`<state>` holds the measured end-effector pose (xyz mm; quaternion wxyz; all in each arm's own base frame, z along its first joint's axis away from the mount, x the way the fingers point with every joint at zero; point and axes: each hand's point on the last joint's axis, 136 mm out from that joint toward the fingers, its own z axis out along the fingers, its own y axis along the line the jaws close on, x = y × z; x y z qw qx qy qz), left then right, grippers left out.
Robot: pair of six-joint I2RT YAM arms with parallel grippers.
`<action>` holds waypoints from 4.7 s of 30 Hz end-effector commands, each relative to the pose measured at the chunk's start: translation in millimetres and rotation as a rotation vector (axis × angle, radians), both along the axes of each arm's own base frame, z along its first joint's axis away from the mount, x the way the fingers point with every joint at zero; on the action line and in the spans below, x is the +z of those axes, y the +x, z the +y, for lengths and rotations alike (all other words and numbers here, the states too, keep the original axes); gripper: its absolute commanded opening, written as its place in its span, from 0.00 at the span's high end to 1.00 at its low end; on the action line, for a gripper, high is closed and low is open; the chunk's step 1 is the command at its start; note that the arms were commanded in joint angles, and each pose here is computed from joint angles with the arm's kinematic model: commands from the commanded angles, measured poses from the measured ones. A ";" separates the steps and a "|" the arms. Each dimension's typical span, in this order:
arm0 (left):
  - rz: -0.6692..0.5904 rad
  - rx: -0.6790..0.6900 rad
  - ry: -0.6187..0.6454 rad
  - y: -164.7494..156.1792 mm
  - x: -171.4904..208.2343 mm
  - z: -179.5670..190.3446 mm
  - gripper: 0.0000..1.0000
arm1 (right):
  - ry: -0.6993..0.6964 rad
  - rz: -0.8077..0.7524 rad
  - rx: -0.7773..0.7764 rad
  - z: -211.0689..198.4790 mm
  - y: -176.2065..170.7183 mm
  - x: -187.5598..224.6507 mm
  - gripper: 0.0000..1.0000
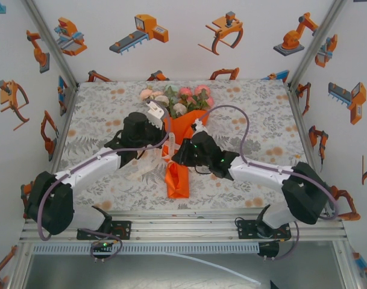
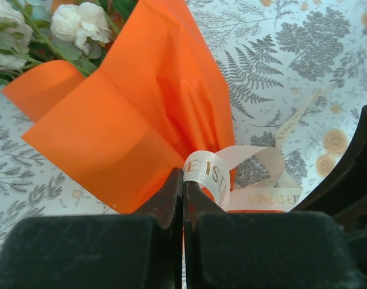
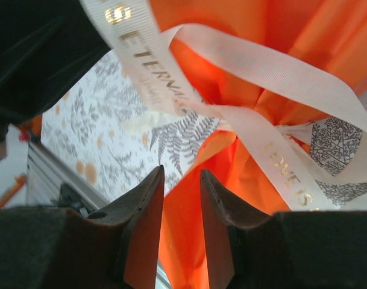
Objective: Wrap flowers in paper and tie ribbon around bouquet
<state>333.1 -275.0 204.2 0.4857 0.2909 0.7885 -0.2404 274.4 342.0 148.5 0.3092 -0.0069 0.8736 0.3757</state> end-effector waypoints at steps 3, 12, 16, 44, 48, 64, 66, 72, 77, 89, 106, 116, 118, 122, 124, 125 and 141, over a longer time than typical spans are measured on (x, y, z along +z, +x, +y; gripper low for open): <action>-0.035 0.026 0.060 11.9 0.3 5.0 0.98 | 0.150 0.130 -0.278 18.7 19.7 9.8 0.66; -0.020 0.076 0.012 17.7 -4.6 6.7 0.97 | 0.174 0.300 -0.489 24.3 19.6 -25.7 0.67; -0.032 0.101 -0.003 16.8 0.2 12.8 0.97 | 0.154 0.304 -0.565 17.0 23.1 -39.0 0.65; 0.160 0.456 -0.106 -17.2 18.7 96.2 0.42 | 0.038 0.106 -0.415 -23.8 18.6 -21.3 0.62; 0.317 0.498 -0.070 -14.0 -19.3 122.2 0.41 | 0.040 0.071 -0.341 -13.2 34.5 -11.9 0.54; 0.604 0.229 -0.223 -4.0 -73.0 70.2 0.45 | -0.036 0.074 -0.234 -9.2 26.9 4.8 0.54; 0.614 0.251 -0.208 -1.1 -81.4 72.2 0.48 | -0.046 0.070 -0.219 -6.9 27.6 5.0 0.54; 0.598 0.305 -0.165 7.3 -92.7 80.6 0.61 | -0.032 0.068 -0.195 9.1 36.0 14.7 0.54; 0.584 0.284 -0.226 9.9 -84.8 74.0 0.75 | -0.078 0.087 -0.230 11.8 52.4 4.1 0.54; 0.525 0.423 -0.213 3.1 -59.9 107.4 1.00 | -0.273 0.080 -0.299 -1.0 73.5 -18.9 0.69; 0.630 0.525 -0.202 -41.5 -48.1 131.2 1.00 | -0.293 0.058 -0.265 8.2 87.7 -21.6 0.80; 0.413 0.187 -0.208 -0.1 -46.3 81.3 0.52 | -0.305 0.044 -0.247 1.9 84.9 -13.3 0.79; 0.409 0.126 -0.231 4.5 -48.5 70.0 0.51 | -0.306 0.048 -0.238 2.7 84.4 -15.1 0.78; 0.426 0.099 -0.230 8.8 -64.1 63.9 0.51 | -0.301 0.062 -0.227 4.5 83.9 -17.6 0.78; 0.434 0.109 -0.220 11.9 -70.7 64.5 0.51 | -0.295 0.061 -0.224 5.6 84.1 -15.2 0.78; 0.428 0.113 -0.220 13.6 -71.1 65.0 0.50 | -0.295 0.061 -0.221 6.1 83.8 -14.8 0.78; 0.440 0.491 -0.164 18.5 -55.9 121.1 1.00 | -0.342 0.081 -0.257 -6.4 88.0 -27.2 0.80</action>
